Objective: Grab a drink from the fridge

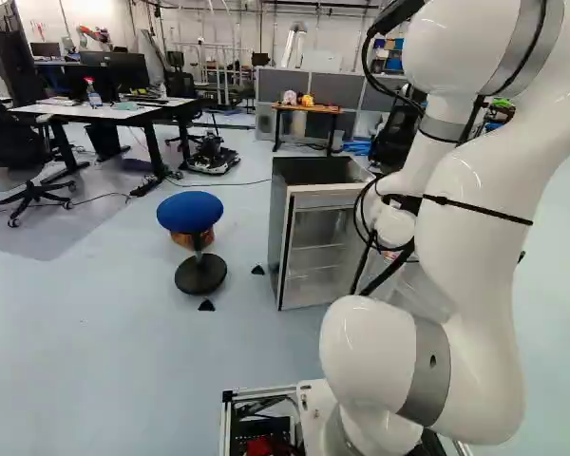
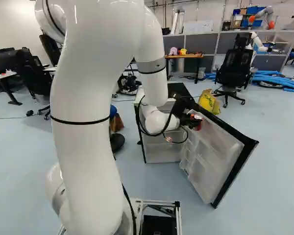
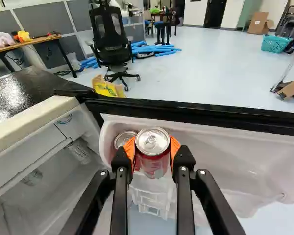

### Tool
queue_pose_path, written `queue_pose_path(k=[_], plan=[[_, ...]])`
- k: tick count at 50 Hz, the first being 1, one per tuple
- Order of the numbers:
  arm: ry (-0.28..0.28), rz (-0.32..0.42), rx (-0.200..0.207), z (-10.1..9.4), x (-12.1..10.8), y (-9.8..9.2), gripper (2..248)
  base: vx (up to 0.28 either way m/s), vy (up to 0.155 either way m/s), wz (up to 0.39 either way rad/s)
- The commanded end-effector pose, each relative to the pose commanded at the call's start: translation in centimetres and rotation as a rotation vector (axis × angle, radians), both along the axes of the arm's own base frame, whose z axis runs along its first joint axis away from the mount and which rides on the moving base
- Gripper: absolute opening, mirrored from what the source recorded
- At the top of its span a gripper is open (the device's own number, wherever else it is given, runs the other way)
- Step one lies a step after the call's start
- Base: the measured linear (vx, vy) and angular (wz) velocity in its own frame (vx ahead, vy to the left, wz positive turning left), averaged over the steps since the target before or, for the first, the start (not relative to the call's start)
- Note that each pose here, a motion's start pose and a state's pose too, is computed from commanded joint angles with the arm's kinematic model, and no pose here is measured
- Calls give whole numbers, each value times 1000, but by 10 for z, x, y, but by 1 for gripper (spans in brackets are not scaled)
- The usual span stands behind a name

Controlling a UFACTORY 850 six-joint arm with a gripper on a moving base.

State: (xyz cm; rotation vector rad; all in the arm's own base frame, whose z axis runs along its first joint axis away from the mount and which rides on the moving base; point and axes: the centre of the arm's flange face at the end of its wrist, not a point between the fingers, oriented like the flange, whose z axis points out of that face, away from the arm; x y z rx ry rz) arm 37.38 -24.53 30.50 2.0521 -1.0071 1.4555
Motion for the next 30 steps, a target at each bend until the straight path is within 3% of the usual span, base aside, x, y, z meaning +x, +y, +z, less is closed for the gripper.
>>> queue_pose_path(k=[13,30], plan=[[-26,8,-34,5,-8,9,92,0,0,0],[-16,39,-29,8,-23,32,92,0,0,0]])
